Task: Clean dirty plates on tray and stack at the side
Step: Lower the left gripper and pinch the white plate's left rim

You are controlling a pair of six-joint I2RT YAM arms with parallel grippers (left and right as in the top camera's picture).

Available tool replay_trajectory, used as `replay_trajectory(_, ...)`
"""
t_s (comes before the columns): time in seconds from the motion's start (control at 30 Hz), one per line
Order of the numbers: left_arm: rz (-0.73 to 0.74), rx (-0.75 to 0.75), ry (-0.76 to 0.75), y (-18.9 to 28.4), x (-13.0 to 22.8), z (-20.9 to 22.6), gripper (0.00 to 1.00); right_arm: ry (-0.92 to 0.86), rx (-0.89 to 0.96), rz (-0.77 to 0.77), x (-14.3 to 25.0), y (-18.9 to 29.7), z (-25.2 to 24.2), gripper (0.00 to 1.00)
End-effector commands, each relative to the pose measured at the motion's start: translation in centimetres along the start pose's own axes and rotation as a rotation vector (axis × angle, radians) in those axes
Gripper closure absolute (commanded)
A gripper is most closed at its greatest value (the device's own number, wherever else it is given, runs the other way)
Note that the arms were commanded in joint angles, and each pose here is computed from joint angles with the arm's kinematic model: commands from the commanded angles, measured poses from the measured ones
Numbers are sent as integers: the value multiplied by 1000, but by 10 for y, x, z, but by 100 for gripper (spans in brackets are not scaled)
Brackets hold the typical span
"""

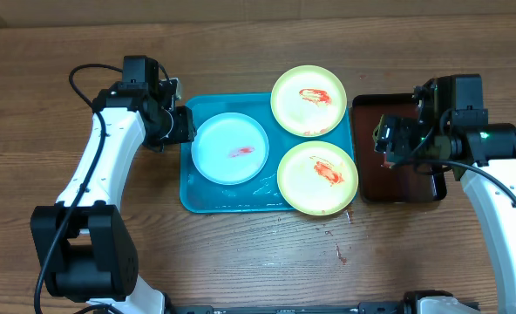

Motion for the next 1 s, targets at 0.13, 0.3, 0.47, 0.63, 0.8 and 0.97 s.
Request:
replay_trajectory(0.13, -20, 2, -2, 3, -6, -3, 50, 13, 5, -34, -9, 7, 2, 0)
replay_trajectory(0.3, -20, 2, -5, 3, -6, -3, 50, 13, 5, -34, -9, 7, 2, 0)
replay_trajectory(0.47, -20, 1, -6, 3, -6, -3, 52, 13, 5, -34, -9, 7, 2, 0)
replay_trajectory(0.63, -21, -1, -5, 3, -6, -3, 53, 13, 5, -34, -9, 7, 2, 0)
replay_trajectory(0.8, -21, -2, -5, 3, -6, -3, 54, 13, 5, -34, -9, 7, 2, 0)
replay_trajectory(0.97, -22, -2, -5, 3, -6, -3, 55, 13, 5, -34, -9, 7, 2, 0)
Point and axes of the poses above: each gripper's point midway between its finger pads, its own y axis back along the fingers, its own z axis along the line the jaws close on, x = y × z, the point moved 2 cm from there along y, back along the fingers, and after that the axes turned 10 degrees about y, right-handed, at the moved point
